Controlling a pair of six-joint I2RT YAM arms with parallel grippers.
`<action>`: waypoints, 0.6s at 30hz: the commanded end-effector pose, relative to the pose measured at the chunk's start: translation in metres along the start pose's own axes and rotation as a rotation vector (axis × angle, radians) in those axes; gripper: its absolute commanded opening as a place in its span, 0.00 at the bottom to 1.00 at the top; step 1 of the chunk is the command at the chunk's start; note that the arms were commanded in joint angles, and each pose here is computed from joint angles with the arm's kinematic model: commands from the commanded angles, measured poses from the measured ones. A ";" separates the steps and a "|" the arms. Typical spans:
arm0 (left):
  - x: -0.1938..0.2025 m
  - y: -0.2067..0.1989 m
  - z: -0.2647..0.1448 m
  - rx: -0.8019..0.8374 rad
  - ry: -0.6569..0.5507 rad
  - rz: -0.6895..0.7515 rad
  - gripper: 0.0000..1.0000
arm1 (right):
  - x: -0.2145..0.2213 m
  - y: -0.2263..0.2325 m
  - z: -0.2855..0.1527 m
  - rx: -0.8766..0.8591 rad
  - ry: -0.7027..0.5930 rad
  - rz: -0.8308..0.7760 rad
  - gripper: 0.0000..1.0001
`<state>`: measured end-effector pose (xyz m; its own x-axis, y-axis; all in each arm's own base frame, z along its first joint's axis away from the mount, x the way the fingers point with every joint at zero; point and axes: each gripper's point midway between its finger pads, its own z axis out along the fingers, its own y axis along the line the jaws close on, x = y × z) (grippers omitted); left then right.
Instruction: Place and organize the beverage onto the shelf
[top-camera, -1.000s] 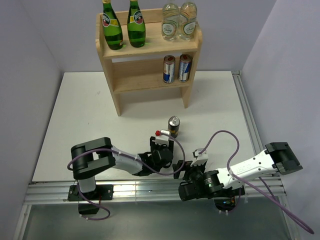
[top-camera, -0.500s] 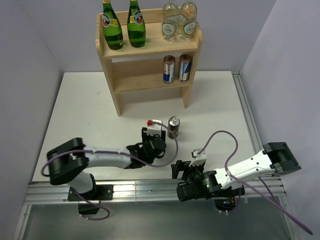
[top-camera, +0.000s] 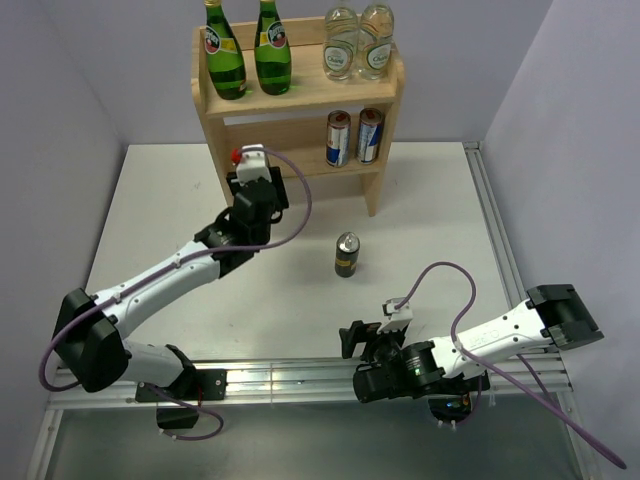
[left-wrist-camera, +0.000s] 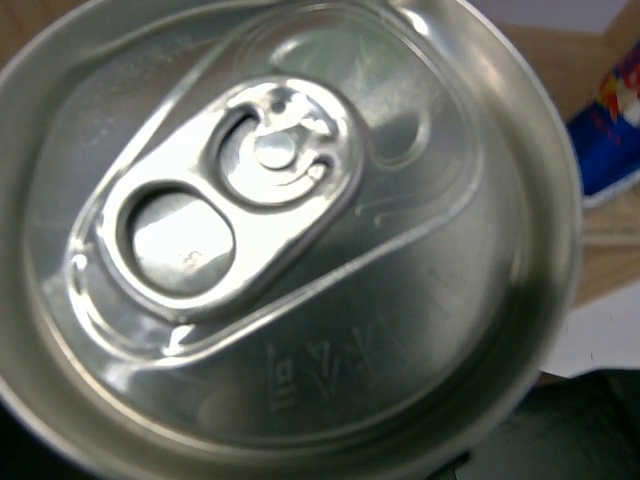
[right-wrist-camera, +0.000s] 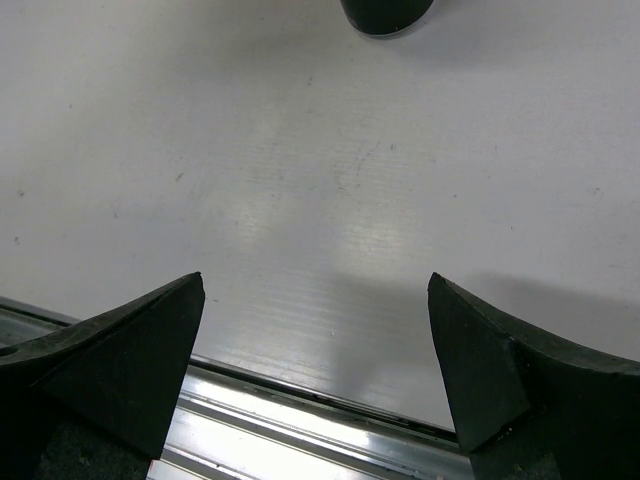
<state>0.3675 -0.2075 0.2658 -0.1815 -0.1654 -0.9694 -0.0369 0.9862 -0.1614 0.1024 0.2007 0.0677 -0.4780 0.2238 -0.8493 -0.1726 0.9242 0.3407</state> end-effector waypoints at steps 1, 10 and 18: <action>-0.054 -0.005 0.012 0.022 -0.080 -0.051 0.00 | -0.006 0.000 0.001 -0.013 -0.043 0.040 1.00; -0.054 0.019 0.051 -0.047 -0.087 -0.085 0.00 | -0.002 -0.001 0.001 -0.023 -0.033 0.052 1.00; -0.060 0.038 0.075 -0.108 -0.122 -0.091 0.00 | 0.005 -0.003 0.001 -0.017 -0.019 0.046 1.00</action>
<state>0.4349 -0.1652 0.2664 -0.1602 -0.1959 -0.9675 -0.1479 0.9738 -0.1727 0.1000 0.1983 0.0603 -0.4874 0.2314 -0.8420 -0.1750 0.9188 0.3538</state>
